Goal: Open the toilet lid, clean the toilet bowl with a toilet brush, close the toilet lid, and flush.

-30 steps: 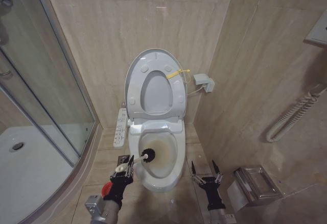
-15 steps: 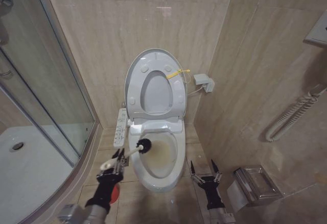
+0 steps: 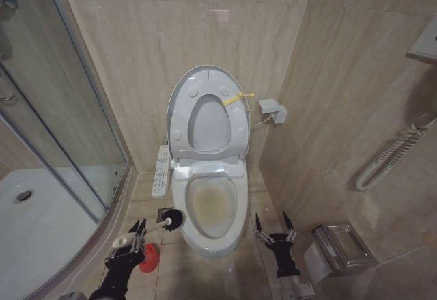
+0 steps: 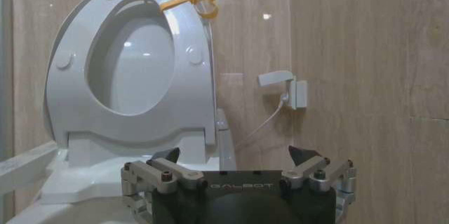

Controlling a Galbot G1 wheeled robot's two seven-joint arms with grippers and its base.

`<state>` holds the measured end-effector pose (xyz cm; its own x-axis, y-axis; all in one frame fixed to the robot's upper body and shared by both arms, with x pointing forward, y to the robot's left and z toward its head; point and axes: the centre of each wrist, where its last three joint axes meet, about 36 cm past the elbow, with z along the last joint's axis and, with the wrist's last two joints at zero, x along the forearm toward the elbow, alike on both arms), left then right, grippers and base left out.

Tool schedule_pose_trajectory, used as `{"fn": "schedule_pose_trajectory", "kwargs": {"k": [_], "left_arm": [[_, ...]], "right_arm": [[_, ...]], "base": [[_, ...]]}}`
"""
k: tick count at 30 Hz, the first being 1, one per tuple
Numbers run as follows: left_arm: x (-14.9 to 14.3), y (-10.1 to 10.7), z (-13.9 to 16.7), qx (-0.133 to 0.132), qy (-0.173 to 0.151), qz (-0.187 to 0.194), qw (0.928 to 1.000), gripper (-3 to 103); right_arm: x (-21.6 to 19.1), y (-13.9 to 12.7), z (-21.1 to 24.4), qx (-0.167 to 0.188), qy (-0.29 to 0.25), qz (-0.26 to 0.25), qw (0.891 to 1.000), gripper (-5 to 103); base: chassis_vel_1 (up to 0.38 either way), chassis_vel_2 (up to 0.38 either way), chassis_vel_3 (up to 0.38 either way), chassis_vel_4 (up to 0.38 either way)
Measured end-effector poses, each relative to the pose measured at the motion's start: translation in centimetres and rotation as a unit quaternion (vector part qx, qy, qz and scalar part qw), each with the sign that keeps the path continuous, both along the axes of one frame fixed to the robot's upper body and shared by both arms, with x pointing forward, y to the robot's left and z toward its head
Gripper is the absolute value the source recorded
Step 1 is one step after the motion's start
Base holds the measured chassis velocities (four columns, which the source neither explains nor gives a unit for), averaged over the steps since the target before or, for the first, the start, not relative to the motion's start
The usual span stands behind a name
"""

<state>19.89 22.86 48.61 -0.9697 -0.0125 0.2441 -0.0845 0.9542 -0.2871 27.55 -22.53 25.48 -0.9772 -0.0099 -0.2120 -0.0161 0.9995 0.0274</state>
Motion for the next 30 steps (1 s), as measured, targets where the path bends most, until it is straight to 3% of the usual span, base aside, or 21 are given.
{"fn": "schedule_pose_trajectory", "kwargs": {"k": [3, 9, 15, 18, 20, 24, 30], "left_arm": [[1.1, 2.2, -2.3, 0.03, 0.018, 0.028, 0.999, 18], [2.2, 3.7, -5.0, 0.032, 0.048, 0.05, 0.9971, 18], [4.3, 5.4, -9.7, 0.042, 0.082, 0.069, 0.9934, 18], [4.8, 5.7, -10.7, 0.042, 0.088, 0.072, 0.9926, 18], [7.1, 6.5, -13.9, 0.026, 0.104, 0.081, 0.9909, 18], [8.8, 6.4, -15.8, 0.014, 0.114, 0.087, 0.9896, 18], [9.8, 6.9, -18.1, 0.017, 0.136, 0.101, 0.9854, 18]], "right_arm": [[0.4, 0.3, -0.1, 0.003, -0.004, 0.003, 1.0, 100], [0.9, 0.6, -0.4, 0.004, -0.003, 0.007, 1.0, 100], [0.9, 0.2, -1.0, 0.002, 0.004, 0.007, 1.0, 100], [0.9, 0.0, -1.0, 0.0, 0.005, 0.006, 1.0, 100], [0.9, -0.8, -1.1, -0.005, 0.007, 0.005, 1.0, 100], [0.5, -1.1, -1.1, -0.008, 0.01, 0.004, 1.0, 100], [0.1, -1.6, -1.2, -0.013, 0.014, 0.003, 1.0, 100]], "base": [[0.0, 0.0, 0.0, 0.0], [0.0, 0.0, 0.0, 0.0], [0.0, 0.0, 0.0, 0.0], [0.0, 0.0, 0.0, 0.0], [0.0, 0.0, 0.0, 0.0], [0.0, 0.0, 0.0, 0.0], [0.0, 0.0, 0.0, 0.0]]}}
